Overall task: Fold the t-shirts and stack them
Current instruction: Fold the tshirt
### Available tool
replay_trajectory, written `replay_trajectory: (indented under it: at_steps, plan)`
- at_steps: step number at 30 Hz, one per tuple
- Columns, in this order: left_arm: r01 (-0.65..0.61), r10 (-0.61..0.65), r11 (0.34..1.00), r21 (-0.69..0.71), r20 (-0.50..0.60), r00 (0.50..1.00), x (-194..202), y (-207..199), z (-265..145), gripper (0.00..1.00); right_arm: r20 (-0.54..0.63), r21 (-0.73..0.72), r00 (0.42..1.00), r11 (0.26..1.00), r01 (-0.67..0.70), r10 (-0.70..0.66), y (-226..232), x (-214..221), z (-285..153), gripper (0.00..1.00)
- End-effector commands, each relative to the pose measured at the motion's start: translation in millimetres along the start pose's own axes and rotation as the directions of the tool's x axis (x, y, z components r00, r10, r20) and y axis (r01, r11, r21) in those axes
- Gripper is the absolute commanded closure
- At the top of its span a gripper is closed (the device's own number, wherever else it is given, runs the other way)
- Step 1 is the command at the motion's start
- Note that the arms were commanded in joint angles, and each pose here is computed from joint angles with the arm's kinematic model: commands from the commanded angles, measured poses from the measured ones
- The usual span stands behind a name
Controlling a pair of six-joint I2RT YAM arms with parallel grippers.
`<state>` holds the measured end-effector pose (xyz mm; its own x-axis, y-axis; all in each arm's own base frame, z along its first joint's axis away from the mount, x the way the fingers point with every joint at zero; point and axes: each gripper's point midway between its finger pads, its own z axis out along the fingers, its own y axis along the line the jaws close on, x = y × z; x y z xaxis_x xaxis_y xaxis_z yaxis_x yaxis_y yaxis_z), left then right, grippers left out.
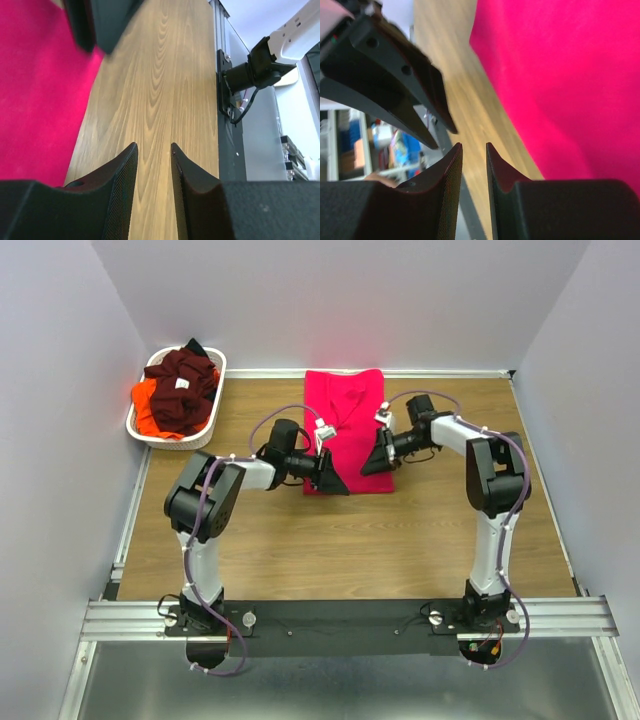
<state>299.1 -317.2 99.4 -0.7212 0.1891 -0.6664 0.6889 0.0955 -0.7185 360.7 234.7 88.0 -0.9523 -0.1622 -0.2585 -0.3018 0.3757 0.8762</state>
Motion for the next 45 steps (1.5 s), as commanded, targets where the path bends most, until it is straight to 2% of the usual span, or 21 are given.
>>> replay_trajectory:
  at_steps: [1,8,12,17,21,23,25,26,29,32,33,35,36,39,40,42,43,44,45]
  plan:
    - [0.075,-0.075,0.997,-0.015,0.01,0.997,7,22,6,0.6,-0.083,-0.038,0.994,0.996,-0.079,0.076,-3,27,26,0.68]
    - [0.168,-0.167,0.985,-0.048,0.027,0.986,20,58,0,0.6,-0.13,0.02,0.981,0.99,-0.141,0.143,-49,50,42,0.69]
    - [0.259,-0.255,0.963,-0.075,0.058,0.965,32,78,-20,0.6,-0.132,0.051,0.975,0.983,-0.174,0.179,-68,62,38,0.7]
    - [0.334,-0.329,0.94,-0.071,0.071,0.942,52,84,-39,0.6,-0.107,0.007,0.965,0.97,-0.241,0.241,-68,69,22,0.69]
    - [0.336,-0.33,0.939,-0.075,0.086,0.94,53,81,-53,0.6,-0.093,-0.071,0.959,0.959,-0.275,0.268,-54,68,10,0.67]
    - [0.325,-0.319,0.942,-0.088,0.073,0.945,55,79,-58,0.6,-0.082,-0.084,0.967,0.965,-0.25,0.243,-36,62,2,0.66]
    - [0.215,-0.21,0.972,-0.09,0.058,0.976,44,71,-63,0.6,-0.068,-0.092,0.98,0.976,-0.195,0.189,-23,54,-5,0.64]
    - [0.219,-0.217,0.971,-0.096,0.035,0.976,45,66,-66,0.6,-0.051,-0.091,0.988,0.984,-0.152,0.148,-10,46,-12,0.64]
    - [0.061,-0.063,0.991,-0.116,-0.014,0.998,30,48,-76,0.6,-0.035,-0.021,0.999,0.999,-0.028,0.027,8,31,-30,0.62]
    - [-0.164,0.155,0.967,-0.197,-0.058,0.986,-3,35,-91,0.6,-0.06,0.133,0.988,0.98,0.151,-0.144,12,18,-51,0.62]
    - [-0.224,0.213,0.946,-0.233,-0.072,0.974,-12,35,-95,0.6,-0.089,0.237,0.976,0.948,0.212,-0.196,3,17,-62,0.62]
    - [-0.339,0.32,0.88,-0.333,-0.111,0.941,-30,41,-107,0.6,-0.156,0.349,0.94,0.874,0.34,-0.303,-15,17,-75,0.62]
    - [-0.457,0.436,0.818,-0.348,-0.143,0.889,-45,37,-113,0.6,-0.212,0.444,0.918,0.803,0.397,-0.336,-27,17,-87,0.63]
    - [-0.601,0.557,0.697,-0.392,-0.233,0.798,-62,39,-124,0.59,-0.302,0.51,0.857,0.689,0.515,-0.417,-46,20,-99,0.64]
    - [-0.69,0.627,0.617,-0.379,-0.293,0.722,-67,39,-125,0.59,-0.331,0.531,0.83,0.639,0.557,-0.448,-48,16,-105,0.64]
    - [-0.766,0.676,0.547,-0.339,-0.36,0.643,-64,36,-122,0.59,-0.379,0.543,0.801,0.589,0.598,-0.463,-52,18,-106,0.64]
    - [-0.839,0.724,0.462,-0.288,-0.424,0.544,-63,35,-114,0.59,-0.399,0.544,0.774,0.552,0.632,-0.492,-54,14,-106,0.65]
    - [-0.865,0.735,0.434,-0.252,-0.457,0.502,-53,36,-109,0.59,-0.411,0.548,0.757,0.526,0.65,-0.508,-52,12,-107,0.66]
    - [-0.899,0.756,0.383,-0.214,-0.486,0.438,-50,33,-105,0.59,-0.431,0.54,0.735,0.502,0.675,-0.524,-51,12,-102,0.67]
